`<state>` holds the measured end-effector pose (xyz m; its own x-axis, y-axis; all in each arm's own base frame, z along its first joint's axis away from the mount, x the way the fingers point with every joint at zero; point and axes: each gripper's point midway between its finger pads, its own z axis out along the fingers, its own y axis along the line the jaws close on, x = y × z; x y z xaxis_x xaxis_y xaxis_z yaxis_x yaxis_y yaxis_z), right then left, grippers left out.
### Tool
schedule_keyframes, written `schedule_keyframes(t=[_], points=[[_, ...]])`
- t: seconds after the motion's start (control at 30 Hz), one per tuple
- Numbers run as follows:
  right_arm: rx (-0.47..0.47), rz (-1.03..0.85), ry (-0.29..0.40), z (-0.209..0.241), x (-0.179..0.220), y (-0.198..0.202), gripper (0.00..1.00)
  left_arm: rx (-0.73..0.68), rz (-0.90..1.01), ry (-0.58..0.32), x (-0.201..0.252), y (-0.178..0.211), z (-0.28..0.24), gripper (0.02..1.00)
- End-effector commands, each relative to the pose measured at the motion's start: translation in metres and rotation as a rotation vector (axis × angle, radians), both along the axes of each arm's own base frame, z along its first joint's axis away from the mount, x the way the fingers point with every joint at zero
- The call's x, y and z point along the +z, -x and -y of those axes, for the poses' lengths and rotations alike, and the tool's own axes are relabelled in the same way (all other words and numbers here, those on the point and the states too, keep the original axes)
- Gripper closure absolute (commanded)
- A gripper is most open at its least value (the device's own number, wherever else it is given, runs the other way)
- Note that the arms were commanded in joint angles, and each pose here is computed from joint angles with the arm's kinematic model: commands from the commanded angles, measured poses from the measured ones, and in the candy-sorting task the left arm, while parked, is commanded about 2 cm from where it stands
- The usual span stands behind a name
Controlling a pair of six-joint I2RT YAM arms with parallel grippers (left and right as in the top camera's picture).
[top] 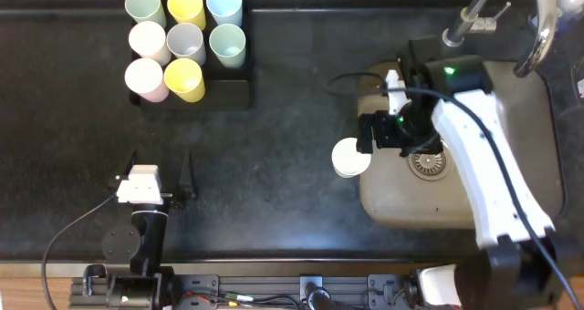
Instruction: Store Cups
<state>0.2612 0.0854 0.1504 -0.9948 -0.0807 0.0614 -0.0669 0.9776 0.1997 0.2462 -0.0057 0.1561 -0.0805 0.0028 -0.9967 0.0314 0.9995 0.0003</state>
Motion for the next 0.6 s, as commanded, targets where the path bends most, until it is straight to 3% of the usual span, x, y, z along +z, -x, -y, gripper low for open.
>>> schedule_keyframes(t=[0.03, 0.2, 0.47, 0.6], points=[[-0.002, -0.065, 0.047, -0.005, -0.018, -0.004, 0.003, -0.007, 0.004, 0.012, 0.001, 0.0, 0.001, 0.018], [0.009, -0.103, 0.128, -0.002, -0.038, -0.005, 0.003, -0.007, 0.004, 0.012, 0.001, 0.0, 0.001, 0.018], [0.043, -0.111, 0.165, -0.005, -0.059, 0.002, 0.082, -0.007, 0.004, 0.012, 0.001, 0.0, 0.001, 0.018], [0.044, -0.121, 0.169, -0.007, -0.07, 0.007, 0.224, -0.007, 0.004, 0.012, 0.001, 0.0, 0.001, 0.018]])
